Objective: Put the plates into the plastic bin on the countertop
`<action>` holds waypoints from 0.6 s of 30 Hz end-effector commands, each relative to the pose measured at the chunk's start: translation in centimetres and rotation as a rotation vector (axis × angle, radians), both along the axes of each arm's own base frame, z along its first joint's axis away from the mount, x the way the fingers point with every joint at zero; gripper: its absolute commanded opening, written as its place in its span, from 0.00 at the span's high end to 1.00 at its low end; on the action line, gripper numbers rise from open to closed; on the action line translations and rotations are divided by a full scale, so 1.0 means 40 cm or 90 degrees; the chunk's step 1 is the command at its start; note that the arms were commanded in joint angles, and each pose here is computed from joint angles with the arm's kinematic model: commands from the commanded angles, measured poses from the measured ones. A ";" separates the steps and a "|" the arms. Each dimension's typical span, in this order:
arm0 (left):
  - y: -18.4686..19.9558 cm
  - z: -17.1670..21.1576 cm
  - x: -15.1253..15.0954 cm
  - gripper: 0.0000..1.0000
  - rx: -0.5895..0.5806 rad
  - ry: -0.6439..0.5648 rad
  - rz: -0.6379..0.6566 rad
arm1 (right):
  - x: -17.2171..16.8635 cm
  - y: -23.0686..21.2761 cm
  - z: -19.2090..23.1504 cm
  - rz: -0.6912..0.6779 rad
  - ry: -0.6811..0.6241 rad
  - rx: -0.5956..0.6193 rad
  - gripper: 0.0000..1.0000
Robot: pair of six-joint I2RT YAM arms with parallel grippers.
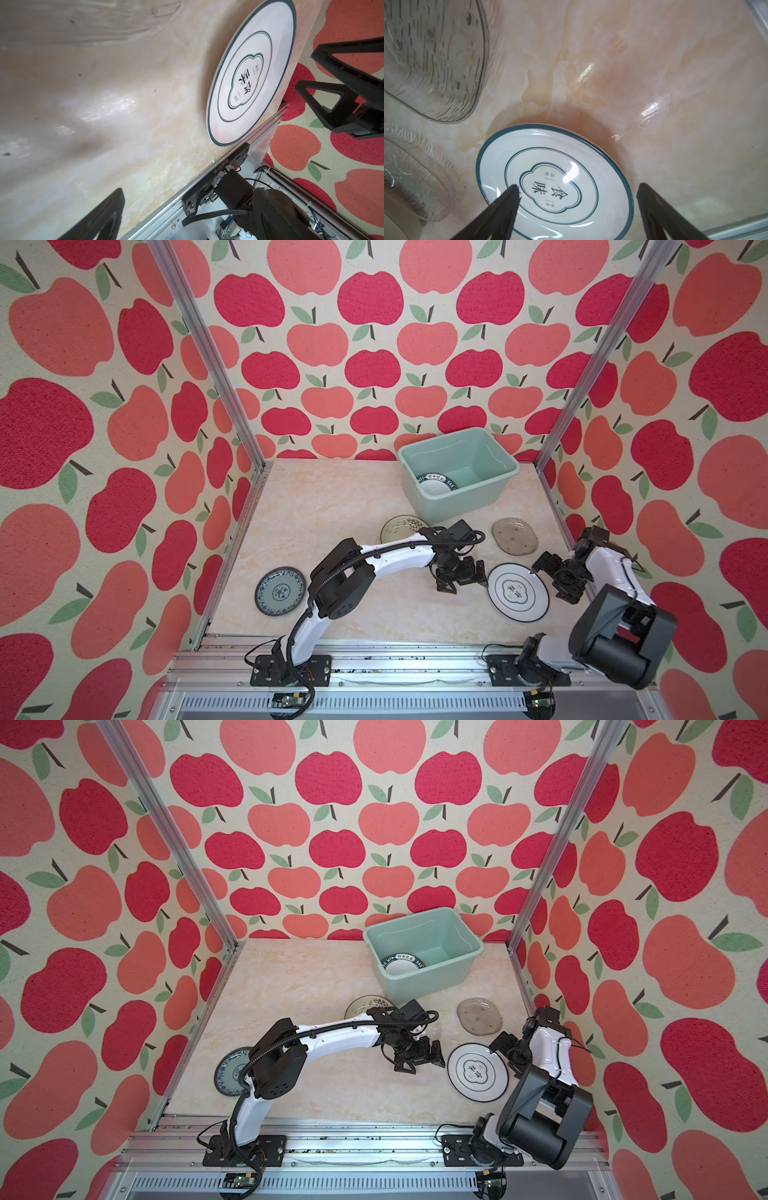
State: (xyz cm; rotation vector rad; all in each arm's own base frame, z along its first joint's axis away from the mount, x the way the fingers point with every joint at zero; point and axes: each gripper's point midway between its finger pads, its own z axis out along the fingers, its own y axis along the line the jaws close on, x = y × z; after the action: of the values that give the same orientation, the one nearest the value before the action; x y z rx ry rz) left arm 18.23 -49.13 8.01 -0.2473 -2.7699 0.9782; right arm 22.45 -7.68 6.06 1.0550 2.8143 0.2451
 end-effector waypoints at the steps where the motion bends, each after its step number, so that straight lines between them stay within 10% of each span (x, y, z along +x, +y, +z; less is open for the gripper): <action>1: -0.007 -0.006 -0.001 0.02 0.001 0.018 -0.002 | -0.001 0.015 -0.011 0.004 0.003 0.027 0.08; 18: -0.018 -0.011 0.019 0.02 -0.012 0.024 0.003 | -0.014 0.014 -0.058 0.011 0.049 0.039 0.08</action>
State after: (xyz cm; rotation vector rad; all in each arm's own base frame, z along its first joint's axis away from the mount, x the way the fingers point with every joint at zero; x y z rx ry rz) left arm 18.63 -49.45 7.90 -0.2405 -2.7451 0.9950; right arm 22.33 -7.16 4.29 1.0832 2.8783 0.2986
